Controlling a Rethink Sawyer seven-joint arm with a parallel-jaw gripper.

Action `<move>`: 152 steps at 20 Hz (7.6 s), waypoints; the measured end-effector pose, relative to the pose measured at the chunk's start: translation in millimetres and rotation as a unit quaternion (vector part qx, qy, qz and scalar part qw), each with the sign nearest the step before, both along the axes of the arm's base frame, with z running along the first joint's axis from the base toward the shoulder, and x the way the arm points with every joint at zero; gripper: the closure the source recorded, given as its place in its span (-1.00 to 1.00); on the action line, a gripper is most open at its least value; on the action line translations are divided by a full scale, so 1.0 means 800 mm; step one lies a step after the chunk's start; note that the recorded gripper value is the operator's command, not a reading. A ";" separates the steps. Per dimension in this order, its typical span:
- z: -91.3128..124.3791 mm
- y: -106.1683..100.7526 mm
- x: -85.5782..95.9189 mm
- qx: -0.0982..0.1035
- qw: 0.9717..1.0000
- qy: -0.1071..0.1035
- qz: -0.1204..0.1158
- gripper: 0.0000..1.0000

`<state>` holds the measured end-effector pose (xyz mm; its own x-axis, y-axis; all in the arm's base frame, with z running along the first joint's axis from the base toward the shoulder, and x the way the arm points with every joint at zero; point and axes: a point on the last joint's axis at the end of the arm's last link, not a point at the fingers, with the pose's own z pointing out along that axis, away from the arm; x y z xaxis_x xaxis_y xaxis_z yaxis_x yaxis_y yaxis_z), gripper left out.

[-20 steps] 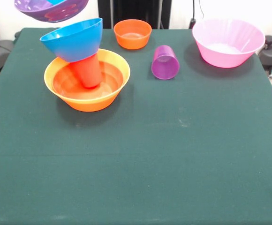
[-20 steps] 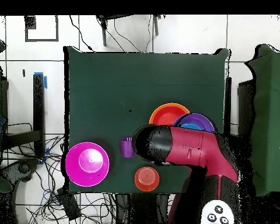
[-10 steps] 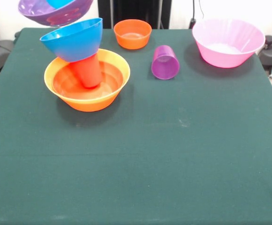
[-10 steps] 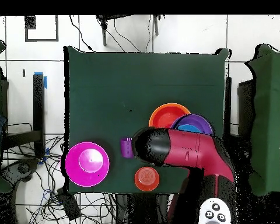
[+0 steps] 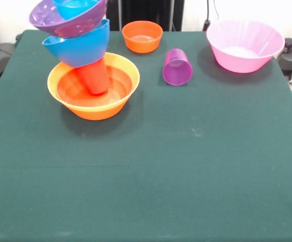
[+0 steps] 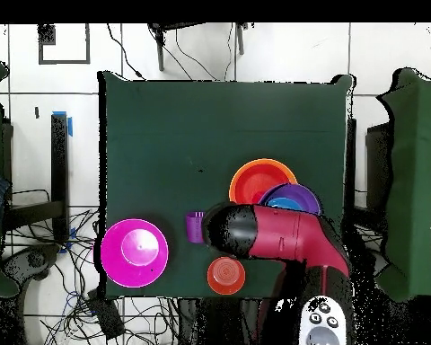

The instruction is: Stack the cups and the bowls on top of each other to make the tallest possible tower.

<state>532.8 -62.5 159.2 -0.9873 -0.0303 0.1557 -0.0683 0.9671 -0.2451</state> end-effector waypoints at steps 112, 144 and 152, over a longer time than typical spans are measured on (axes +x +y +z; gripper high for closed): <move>-0.061 0.016 0.050 -0.033 0.988 -0.147 0.014 1.00; -0.068 0.019 0.045 0.008 0.988 -0.153 -0.007 1.00; -0.064 0.026 0.037 0.022 0.988 -0.152 -0.011 1.00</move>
<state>562.1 -41.3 107.8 -0.9888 -0.0092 -0.1490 0.0224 0.9777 -0.2086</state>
